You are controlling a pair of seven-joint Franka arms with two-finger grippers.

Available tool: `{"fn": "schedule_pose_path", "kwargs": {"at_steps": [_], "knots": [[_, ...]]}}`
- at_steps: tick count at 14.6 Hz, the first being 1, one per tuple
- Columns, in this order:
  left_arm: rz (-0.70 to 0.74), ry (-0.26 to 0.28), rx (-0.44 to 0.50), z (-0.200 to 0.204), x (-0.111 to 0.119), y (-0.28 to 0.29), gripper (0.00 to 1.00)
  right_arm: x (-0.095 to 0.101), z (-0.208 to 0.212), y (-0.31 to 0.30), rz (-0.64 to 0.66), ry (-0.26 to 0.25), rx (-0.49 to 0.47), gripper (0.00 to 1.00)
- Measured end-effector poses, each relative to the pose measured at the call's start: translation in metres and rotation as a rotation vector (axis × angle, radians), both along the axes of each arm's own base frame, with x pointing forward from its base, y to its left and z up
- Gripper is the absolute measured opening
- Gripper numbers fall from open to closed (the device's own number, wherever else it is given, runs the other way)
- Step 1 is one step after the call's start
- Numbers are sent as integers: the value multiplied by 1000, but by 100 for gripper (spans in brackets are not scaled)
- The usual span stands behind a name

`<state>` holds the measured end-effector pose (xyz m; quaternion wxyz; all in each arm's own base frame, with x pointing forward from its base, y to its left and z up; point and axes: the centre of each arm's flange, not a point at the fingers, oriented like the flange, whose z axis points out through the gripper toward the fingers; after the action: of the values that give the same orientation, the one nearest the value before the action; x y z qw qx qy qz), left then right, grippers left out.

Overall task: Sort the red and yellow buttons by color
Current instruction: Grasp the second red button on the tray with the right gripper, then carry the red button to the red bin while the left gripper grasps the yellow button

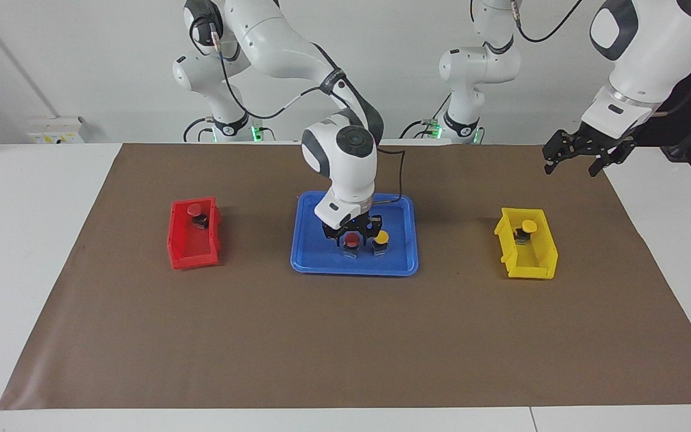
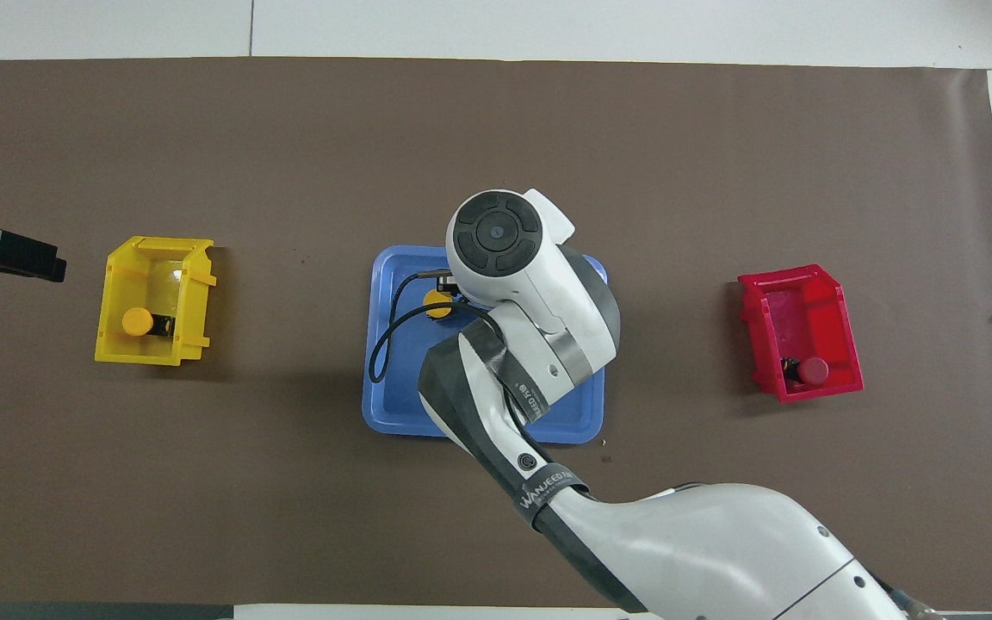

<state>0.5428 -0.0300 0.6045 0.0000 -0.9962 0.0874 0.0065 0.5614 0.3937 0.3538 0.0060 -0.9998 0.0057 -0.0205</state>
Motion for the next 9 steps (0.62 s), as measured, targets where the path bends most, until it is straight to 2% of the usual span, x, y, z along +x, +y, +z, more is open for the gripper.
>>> {"fn": "schedule_pose_path", "kwargs": {"at_steps": [5,7,9], "knots": [[0,-4,0,0,0,0,100,-9,-15,-4,2,-7,6,67],[1,-12,-1,1,1,0,100,-9,-15,-4,2,-7,7,48],[1,-16,-1,1,2,0,100,-10,-11,-4,2,-9,12,44]]}}
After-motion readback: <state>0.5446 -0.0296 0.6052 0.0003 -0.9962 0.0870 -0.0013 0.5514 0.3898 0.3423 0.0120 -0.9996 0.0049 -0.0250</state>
